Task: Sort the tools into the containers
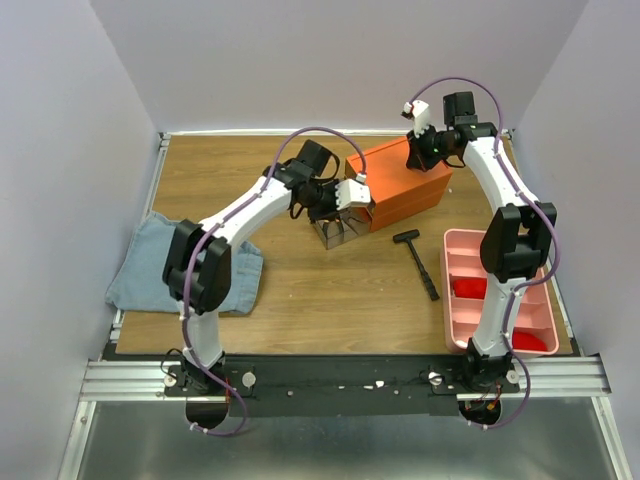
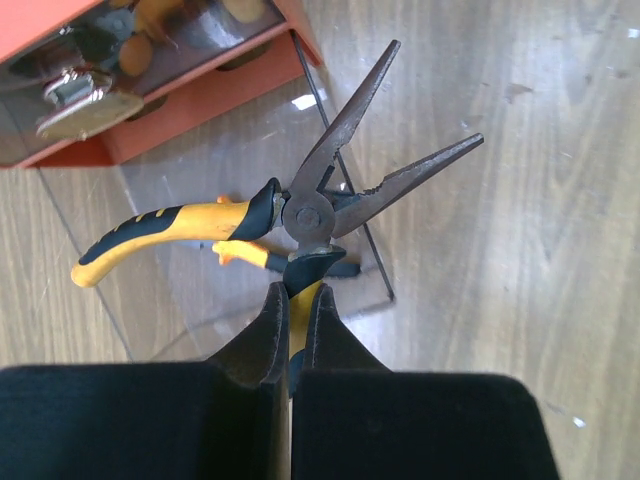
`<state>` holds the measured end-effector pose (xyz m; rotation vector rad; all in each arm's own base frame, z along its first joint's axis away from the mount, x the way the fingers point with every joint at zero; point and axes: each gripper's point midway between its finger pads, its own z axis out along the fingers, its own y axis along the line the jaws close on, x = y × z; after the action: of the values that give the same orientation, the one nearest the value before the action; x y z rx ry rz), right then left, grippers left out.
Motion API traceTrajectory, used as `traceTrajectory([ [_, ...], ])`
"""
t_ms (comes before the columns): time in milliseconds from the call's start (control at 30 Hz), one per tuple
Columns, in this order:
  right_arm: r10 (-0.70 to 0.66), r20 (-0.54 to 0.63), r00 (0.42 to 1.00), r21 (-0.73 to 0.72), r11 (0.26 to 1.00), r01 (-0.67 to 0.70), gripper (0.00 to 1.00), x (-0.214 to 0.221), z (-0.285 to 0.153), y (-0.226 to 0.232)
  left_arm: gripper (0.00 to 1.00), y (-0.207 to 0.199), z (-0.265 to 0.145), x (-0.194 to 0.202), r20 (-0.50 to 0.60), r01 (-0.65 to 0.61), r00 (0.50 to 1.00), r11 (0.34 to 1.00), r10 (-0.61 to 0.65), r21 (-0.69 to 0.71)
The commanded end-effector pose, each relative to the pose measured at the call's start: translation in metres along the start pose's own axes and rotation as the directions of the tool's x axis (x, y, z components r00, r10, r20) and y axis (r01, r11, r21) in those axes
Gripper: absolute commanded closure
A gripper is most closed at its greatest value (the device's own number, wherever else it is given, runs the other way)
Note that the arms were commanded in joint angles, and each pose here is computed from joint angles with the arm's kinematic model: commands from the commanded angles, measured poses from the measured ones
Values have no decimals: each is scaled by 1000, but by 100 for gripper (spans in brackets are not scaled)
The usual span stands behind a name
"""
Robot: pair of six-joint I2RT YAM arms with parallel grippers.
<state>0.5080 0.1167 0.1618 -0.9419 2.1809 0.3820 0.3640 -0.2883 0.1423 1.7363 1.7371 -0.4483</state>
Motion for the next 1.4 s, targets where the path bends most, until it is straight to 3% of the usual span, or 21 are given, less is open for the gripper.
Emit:
traceTrajectory([
  [0, 170, -413, 895, -93, 969, -227, 99, 126, 17, 40, 100, 16, 30, 12, -43, -8, 999, 1000, 9, 14],
  [567, 178, -441, 880, -91, 966, -242, 99, 137, 20, 42, 93, 61, 85, 29, -76, -8, 997, 998, 3, -65],
  [667, 180, -444, 878, -92, 965, -244, 99, 139, 20, 44, 72, 73, 85, 33, -100, 23, 994, 991, -36, -128],
  [733, 179, -450, 875, -92, 965, -245, 99, 141, 20, 45, 62, 78, 75, 38, -119, 47, 990, 982, -70, -185],
  [867, 175, -451, 875, -95, 966, -242, 99, 141, 19, 45, 56, 81, 37, 22, -75, 84, 991, 962, -107, -260],
  [1067, 172, -450, 876, -99, 965, -241, 99, 140, 19, 45, 44, 73, -39, -36, 161, 177, 979, 915, -125, -362],
  [1133, 176, -452, 874, -105, 963, -248, 99, 141, 19, 47, 43, 57, -47, -30, 200, 287, 953, 891, -228, -352],
  [1167, 176, -455, 873, -105, 963, -249, 99, 142, 19, 48, 44, 51, -46, -26, 208, 323, 942, 881, -264, -345],
  [1233, 177, -459, 870, -104, 962, -251, 99, 144, 19, 48, 65, 24, -36, -1, 196, 398, 915, 872, -353, -285],
  [1300, 175, -459, 871, -103, 963, -248, 99, 143, 17, 49, 100, 0, -26, 25, 166, 445, 894, 865, -416, -233],
  [1367, 172, -460, 871, -102, 964, -244, 99, 144, 16, 49, 100, -15, -19, 33, 176, 471, 879, 864, -443, -179],
])
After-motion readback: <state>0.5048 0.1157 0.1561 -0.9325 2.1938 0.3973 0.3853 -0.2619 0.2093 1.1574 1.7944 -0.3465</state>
